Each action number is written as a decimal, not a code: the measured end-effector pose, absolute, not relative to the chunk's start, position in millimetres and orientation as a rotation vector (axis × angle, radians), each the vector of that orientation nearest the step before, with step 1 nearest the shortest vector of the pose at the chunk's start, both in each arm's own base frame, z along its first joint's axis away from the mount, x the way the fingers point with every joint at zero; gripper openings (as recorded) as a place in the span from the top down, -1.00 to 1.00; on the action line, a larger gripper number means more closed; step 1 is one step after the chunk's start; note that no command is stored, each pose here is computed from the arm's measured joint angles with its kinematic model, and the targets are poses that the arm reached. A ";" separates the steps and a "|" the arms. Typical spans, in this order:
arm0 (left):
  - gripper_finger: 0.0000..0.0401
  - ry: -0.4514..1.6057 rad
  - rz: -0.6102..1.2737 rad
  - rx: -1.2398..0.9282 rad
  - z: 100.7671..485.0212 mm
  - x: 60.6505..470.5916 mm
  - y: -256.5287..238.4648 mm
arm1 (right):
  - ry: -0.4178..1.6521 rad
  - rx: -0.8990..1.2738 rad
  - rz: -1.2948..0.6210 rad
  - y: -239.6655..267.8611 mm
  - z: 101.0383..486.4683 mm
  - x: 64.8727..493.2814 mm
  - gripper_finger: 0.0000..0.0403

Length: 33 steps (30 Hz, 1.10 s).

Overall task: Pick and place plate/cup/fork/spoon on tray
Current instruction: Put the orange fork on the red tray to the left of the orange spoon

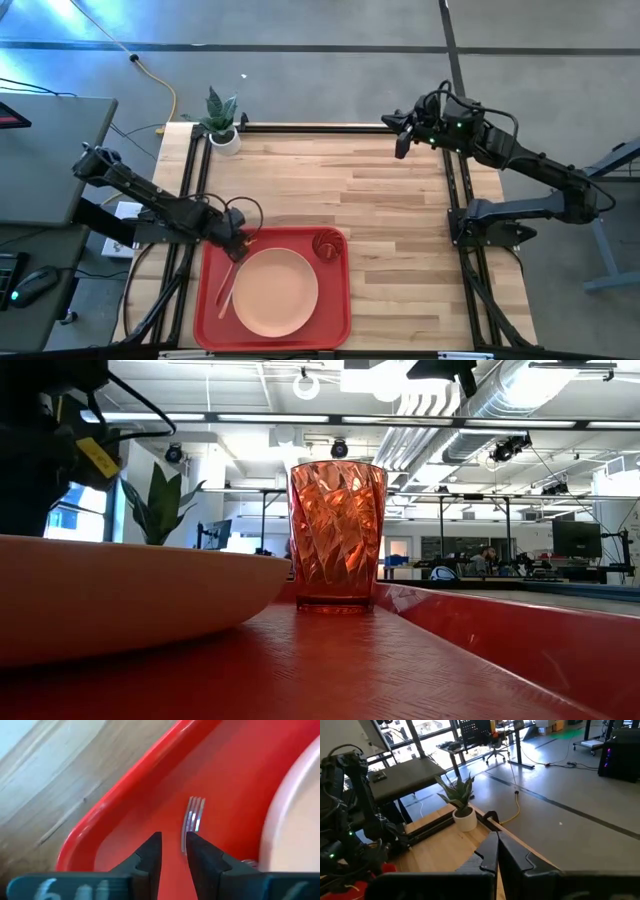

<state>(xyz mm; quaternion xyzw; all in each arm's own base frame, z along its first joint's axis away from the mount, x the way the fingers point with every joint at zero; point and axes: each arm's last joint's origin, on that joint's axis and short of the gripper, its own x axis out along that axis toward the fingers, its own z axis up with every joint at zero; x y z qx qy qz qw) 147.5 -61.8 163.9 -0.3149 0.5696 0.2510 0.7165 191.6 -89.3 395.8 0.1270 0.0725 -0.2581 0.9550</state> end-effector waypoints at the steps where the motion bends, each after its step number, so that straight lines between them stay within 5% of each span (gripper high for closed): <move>1: 0.59 1.266 0.559 -0.694 162.9 146.4 -62.1 | 0.147 0.258 -0.524 -89.3 395.9 191.6 0.99; 18: 0.42 1.254 0.550 -0.699 156.0 145.1 -64.5 | 0.150 0.262 -0.521 -89.2 395.6 191.6 0.99; 33: 0.50 1.304 0.572 -0.729 147.0 138.4 -63.6 | 0.150 0.267 -0.522 -89.2 395.4 191.5 0.99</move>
